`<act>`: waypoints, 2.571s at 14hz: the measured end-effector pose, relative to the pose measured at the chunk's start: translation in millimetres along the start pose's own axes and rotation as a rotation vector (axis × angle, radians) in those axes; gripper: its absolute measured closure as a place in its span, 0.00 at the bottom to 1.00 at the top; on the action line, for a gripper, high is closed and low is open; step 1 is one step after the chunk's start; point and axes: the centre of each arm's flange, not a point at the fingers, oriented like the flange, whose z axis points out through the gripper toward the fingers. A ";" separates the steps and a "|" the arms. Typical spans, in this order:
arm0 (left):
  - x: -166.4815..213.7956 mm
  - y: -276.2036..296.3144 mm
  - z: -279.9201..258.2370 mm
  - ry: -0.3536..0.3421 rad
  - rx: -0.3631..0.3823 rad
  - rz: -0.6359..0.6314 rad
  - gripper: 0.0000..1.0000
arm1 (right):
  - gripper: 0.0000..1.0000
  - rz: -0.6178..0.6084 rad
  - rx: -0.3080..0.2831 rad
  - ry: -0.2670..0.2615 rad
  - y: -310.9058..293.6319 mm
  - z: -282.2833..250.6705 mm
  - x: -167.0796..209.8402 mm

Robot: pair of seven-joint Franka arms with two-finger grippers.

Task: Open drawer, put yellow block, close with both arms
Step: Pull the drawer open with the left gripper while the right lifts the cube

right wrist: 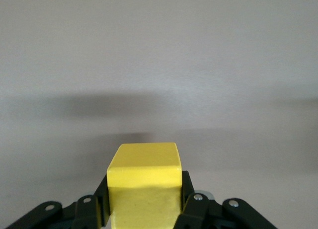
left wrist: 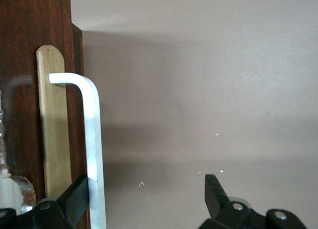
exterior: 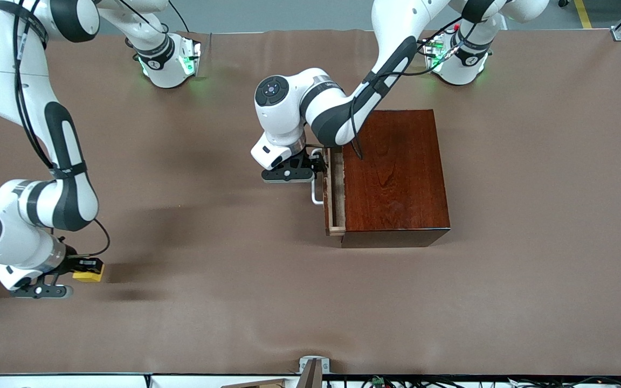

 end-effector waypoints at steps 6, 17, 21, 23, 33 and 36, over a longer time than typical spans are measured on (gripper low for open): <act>-0.7 3.0 1.2 -0.013 -0.029 -0.012 0.00 | 0.44 0.002 0.004 0.018 5.1 -24.0 1.6; -3.8 19.1 -1.2 -0.012 -0.145 -0.064 0.00 | 0.44 -0.237 0.061 0.020 -43.0 -70.3 5.0; -3.8 21.0 -0.2 -0.012 -0.161 -0.074 0.00 | 0.44 -0.332 0.079 0.035 -71.1 -74.4 6.3; -4.7 24.7 -1.6 -0.009 -0.189 -0.080 0.00 | 0.44 -0.430 0.076 0.043 -72.3 -76.7 6.7; -7.9 35.8 -8.9 0.018 -0.266 -0.119 0.00 | 0.44 -0.619 0.055 0.093 -66.2 -90.6 10.9; -7.7 38.1 -12.2 0.020 -0.288 -0.132 0.00 | 0.44 -0.636 0.051 0.094 -62.2 -103.4 9.4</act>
